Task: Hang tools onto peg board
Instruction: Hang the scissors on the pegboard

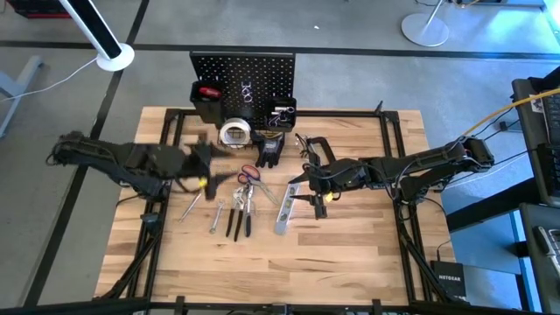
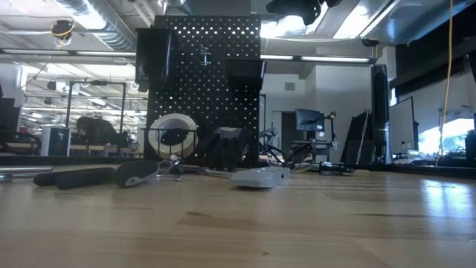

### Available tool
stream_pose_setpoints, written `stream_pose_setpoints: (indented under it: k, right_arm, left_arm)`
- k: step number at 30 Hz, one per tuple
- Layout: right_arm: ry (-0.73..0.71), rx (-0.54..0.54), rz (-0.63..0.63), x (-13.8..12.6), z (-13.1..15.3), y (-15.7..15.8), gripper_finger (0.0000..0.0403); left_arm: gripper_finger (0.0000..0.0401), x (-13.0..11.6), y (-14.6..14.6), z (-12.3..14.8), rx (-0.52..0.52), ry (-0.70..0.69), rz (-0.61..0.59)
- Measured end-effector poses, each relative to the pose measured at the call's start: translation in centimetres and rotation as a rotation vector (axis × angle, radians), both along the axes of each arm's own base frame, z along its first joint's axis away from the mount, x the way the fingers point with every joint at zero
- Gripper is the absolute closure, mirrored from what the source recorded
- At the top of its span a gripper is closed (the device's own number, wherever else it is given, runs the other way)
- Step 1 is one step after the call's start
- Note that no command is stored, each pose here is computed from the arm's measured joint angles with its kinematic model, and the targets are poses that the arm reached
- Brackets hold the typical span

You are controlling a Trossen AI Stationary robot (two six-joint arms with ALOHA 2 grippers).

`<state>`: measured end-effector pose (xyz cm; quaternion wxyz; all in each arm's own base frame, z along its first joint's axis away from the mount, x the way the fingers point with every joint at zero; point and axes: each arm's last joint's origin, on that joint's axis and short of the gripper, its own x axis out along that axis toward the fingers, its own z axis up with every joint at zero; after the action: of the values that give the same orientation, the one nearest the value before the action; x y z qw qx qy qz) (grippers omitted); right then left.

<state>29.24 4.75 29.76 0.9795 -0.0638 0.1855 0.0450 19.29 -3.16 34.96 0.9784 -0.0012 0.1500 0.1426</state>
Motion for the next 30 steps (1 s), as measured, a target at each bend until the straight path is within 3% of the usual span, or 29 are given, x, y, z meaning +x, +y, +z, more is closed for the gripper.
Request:
stream_pose_setpoints:
  k: [5,11,22,30]
  right_arm:
    - [0.011,-0.004,0.001,0.1,-0.2,0.0,0.0207]
    - [0.064,-0.012,0.0,1.1,-1.8,0.2,0.0207]
    - [0.187,-0.055,-0.042,3.1,-5.6,0.4,0.0207]
    - [0.219,-0.044,-0.112,4.0,-7.3,0.4,0.0207]
  left_arm:
    - [0.0147,0.9,-2.9,-2.7,-0.11,0.157,-0.04]
    - [0.0147,3.0,-4.7,-5.8,-0.141,0.294,0.005]
    - [0.0147,6.4,-5.1,-11.0,-0.137,0.474,0.121]
    - [0.0147,5.8,-4.6,-12.8,-0.178,0.517,0.217]
